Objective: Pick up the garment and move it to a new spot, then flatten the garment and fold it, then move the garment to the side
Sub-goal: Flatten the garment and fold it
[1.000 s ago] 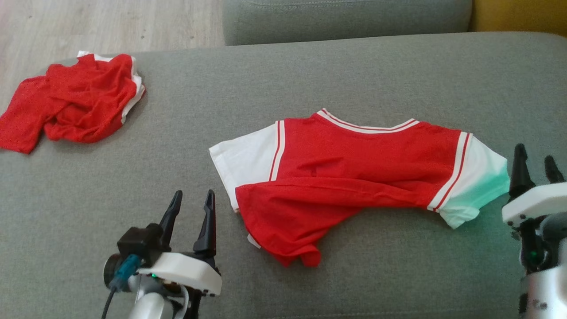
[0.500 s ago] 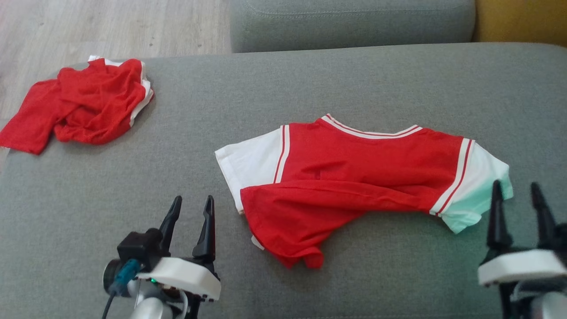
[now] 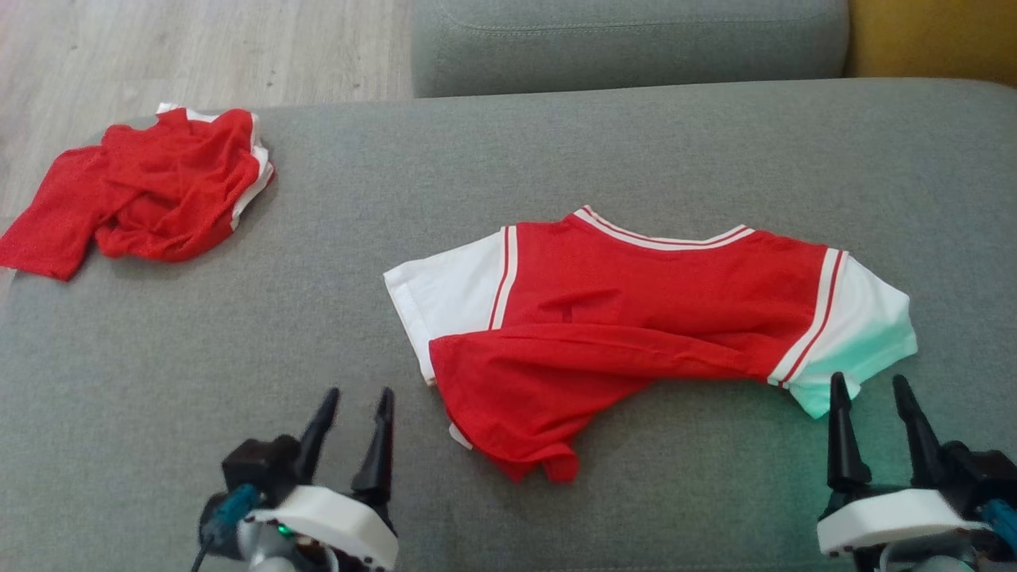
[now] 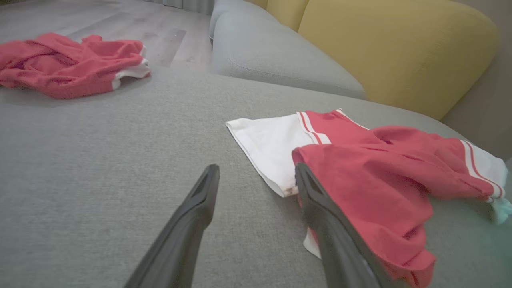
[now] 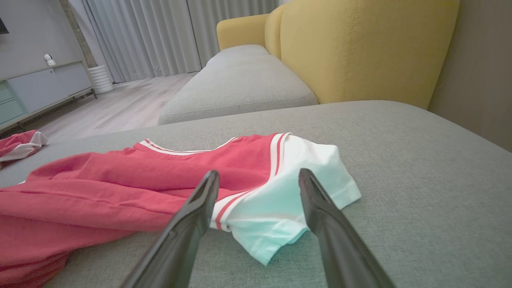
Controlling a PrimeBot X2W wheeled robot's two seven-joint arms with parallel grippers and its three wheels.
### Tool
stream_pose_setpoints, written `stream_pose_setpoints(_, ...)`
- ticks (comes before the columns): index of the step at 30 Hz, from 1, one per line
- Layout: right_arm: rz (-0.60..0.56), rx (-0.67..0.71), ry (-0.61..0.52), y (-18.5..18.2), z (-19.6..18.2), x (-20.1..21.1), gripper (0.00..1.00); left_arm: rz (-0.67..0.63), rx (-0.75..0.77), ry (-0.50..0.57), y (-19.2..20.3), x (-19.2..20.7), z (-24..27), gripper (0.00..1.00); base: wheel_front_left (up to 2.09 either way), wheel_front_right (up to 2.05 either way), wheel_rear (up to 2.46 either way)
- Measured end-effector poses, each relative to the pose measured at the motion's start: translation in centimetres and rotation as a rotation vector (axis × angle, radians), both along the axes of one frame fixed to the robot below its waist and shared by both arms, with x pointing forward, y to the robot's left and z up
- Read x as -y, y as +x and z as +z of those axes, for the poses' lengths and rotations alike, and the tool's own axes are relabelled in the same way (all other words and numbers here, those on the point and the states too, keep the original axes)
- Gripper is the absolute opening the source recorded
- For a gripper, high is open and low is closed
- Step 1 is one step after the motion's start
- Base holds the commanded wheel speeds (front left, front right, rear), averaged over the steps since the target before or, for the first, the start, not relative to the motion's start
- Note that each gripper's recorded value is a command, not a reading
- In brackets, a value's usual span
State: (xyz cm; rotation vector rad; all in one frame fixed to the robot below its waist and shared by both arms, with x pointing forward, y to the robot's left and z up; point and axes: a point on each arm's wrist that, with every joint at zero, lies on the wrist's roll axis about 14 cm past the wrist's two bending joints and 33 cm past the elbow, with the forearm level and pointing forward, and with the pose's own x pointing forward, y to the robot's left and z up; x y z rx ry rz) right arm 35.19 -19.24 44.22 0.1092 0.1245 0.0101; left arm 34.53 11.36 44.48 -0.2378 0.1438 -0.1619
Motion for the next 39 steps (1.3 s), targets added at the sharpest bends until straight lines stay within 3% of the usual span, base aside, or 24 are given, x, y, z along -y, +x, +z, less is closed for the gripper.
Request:
stream_pose_setpoints(7, 0.011, -0.001, 0.008, 0.2, -0.1, -0.4, 1.0, -0.067, -0.048, -0.086, 0.1, 1.9, -1.0, 1.0, 0.0, 0.0, 0.0)
stream_pose_setpoints(11, 0.017, -0.005, 0.009, 0.2, -0.2, -0.7, 1.0, -0.098, -0.06, -0.186, 1.5, 3.1, 0.1, 1.0, 0.0, 0.0, 0.0)
stream_pose_setpoints(16, 0.023, -0.011, 0.025, 0.1, -0.4, -1.0, 1.0, -0.142, -0.175, -0.282, 2.7, 4.6, -0.6, 1.0, 0.0, 0.0, 0.0)
stream_pose_setpoints(22, 0.006, -0.017, 0.025, -0.3, -0.5, -0.5, 1.0, -0.205, -0.333, -0.319, 2.8, 6.4, -2.7, 1.0, 0.0, 0.0, 0.0)
stream_pose_setpoints(27, -0.015, -0.019, 0.023, -0.4, -0.6, 0.2, 1.0, -0.242, -0.368, -0.306, 3.5, 7.4, -3.3, 1.0, 0.0, 0.0, 0.0)
stream_pose_setpoints(28, -0.02, -0.017, 0.023, -0.3, -0.5, 0.3, 1.0, -0.249, -0.37, -0.318, 3.5, 7.7, -3.2, 0.51, 0.0, 0.0, 0.0)
stream_pose_setpoints(29, -0.025, -0.015, 0.023, -0.2, -0.5, 0.5, 1.0, -0.26, -0.372, -0.331, 3.6, 8.1, -3.0, 0.21, 0.0, 0.0, 0.0)
stream_pose_setpoints(30, -0.029, -0.014, 0.024, -0.2, -0.4, 0.6, 1.0, -0.27, -0.372, -0.339, 3.6, 8.5, -2.9, 0.0, 0.0, 0.0, 0.0)
stream_pose_setpoints(39, -0.071, -0.002, 0.028, -0.3, -0.1, 1.8, 1.0, -0.277, -0.196, -0.244, 8.3, 6.7, 0.3, 0.0, 0.0, 0.0, 0.0)
